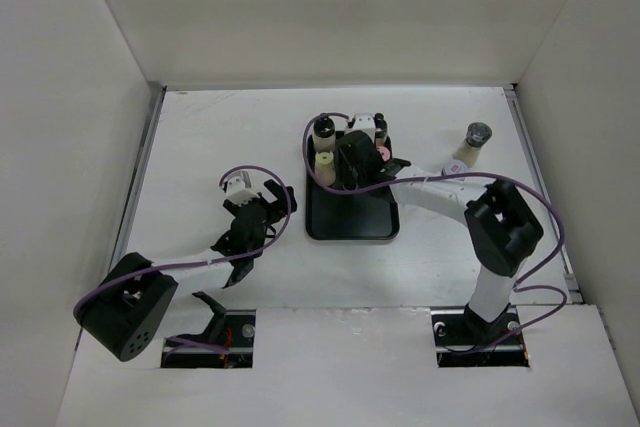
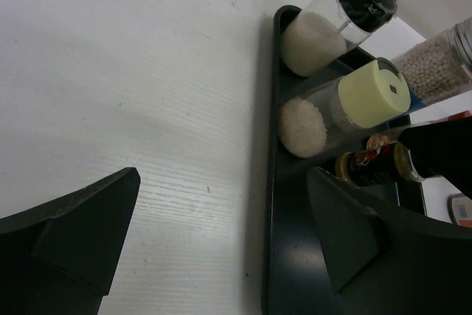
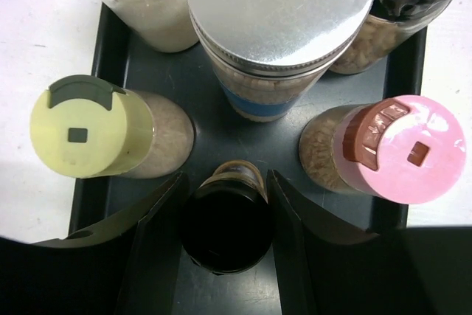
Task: Organize the condiment bottles
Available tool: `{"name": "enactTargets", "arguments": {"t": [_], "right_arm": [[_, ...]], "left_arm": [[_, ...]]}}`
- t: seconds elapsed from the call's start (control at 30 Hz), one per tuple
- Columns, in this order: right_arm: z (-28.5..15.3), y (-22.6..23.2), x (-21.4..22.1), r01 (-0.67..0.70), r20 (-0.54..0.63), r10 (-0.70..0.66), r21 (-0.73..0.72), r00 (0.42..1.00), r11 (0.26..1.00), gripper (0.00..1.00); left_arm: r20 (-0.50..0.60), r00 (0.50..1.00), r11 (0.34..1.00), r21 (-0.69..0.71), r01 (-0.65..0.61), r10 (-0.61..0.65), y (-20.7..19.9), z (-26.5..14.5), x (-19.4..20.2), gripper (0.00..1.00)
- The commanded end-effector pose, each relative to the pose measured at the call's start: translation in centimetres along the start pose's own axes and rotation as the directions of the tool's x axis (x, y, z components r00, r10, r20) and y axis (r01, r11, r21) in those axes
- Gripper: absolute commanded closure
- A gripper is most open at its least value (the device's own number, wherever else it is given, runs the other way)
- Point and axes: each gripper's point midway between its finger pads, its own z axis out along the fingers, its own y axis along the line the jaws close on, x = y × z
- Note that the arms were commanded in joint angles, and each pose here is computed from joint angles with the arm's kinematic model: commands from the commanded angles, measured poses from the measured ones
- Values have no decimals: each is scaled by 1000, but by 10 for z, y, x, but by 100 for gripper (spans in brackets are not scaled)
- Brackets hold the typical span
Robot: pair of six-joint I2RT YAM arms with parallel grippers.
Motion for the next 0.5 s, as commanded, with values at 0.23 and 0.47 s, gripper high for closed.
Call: {"name": "enactTargets", "arguments": {"t": [0.23, 0.47], "right_arm": [[8, 10, -11, -32, 50, 33, -19, 998, 999, 42], [-10, 7, -30, -54, 89, 57, -32, 994, 998, 30]], "left_arm": [[33, 999, 998, 41, 40, -41, -11, 2, -12, 0], [37, 998, 998, 41, 43, -45, -11, 1, -14, 0]]}}
